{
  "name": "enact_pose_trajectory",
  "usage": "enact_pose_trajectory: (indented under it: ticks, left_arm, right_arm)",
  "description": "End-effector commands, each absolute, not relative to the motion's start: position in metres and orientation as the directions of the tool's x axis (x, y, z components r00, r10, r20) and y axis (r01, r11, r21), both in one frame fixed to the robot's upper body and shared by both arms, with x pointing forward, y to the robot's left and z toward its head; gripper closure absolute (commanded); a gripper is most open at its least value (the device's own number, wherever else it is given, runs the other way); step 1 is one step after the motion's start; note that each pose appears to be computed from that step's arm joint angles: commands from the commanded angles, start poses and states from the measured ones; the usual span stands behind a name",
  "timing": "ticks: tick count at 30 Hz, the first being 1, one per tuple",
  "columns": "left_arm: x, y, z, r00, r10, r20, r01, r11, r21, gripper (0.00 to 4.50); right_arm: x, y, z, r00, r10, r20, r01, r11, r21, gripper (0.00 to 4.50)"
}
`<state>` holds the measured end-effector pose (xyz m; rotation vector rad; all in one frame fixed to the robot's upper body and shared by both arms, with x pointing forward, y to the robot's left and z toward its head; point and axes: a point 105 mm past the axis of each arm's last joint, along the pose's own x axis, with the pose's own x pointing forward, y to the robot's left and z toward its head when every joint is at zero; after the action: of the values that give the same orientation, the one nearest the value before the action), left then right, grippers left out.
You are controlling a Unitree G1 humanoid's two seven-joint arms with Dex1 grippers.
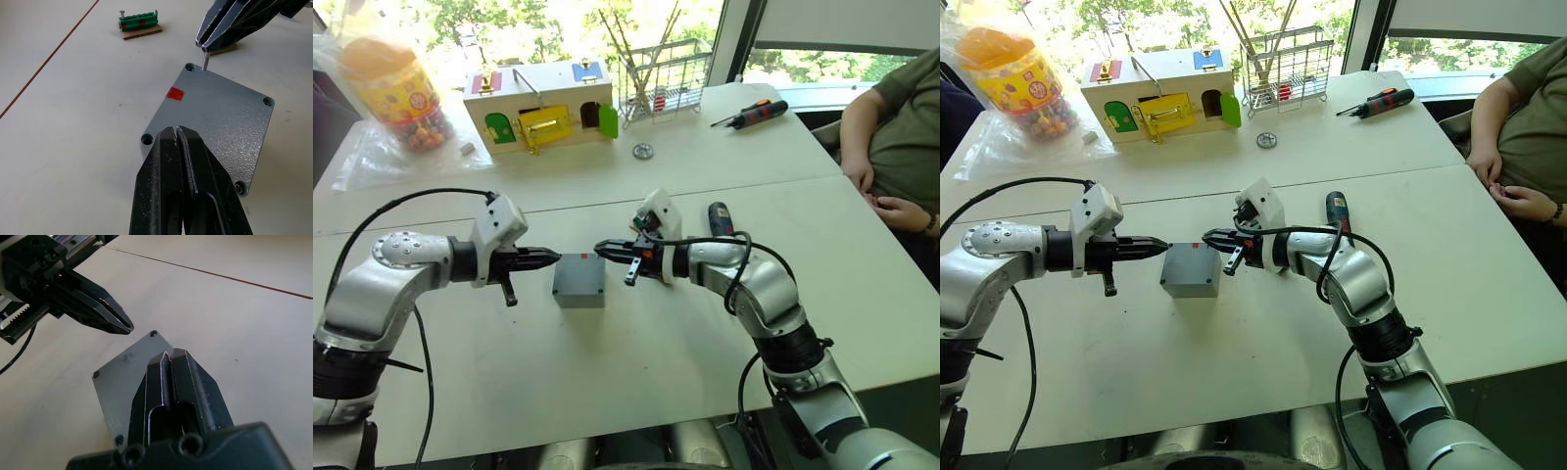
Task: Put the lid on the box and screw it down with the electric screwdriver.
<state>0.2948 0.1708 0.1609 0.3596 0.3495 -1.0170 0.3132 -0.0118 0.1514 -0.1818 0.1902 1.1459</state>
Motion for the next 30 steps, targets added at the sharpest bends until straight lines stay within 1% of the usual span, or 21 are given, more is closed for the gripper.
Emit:
enact_pose_trajectory:
  ticks: [1,21,30]
  left_arm:
    - [0.295,0.164,0.168,0.481,-0.767,-0.425,0.873,0.461,0.156,4.50]
    - [0.296,0.162,0.166,0.483,-0.765,-0.425,0.872,0.461,0.163,4.50]
    - [0.297,0.162,0.164,0.484,-0.766,-0.423,0.872,0.461,0.163,4.50]
  right_arm:
    - [0.314,-0.013,0.163,0.414,0.888,-0.198,-0.910,0.408,-0.073,4.45]
    - [0.326,-0.013,0.153,0.435,0.877,-0.207,-0.900,0.429,-0.071,4.45]
    - [0.323,-0.010,0.148,0.418,0.880,-0.227,-0.908,0.412,-0.074,4.45]
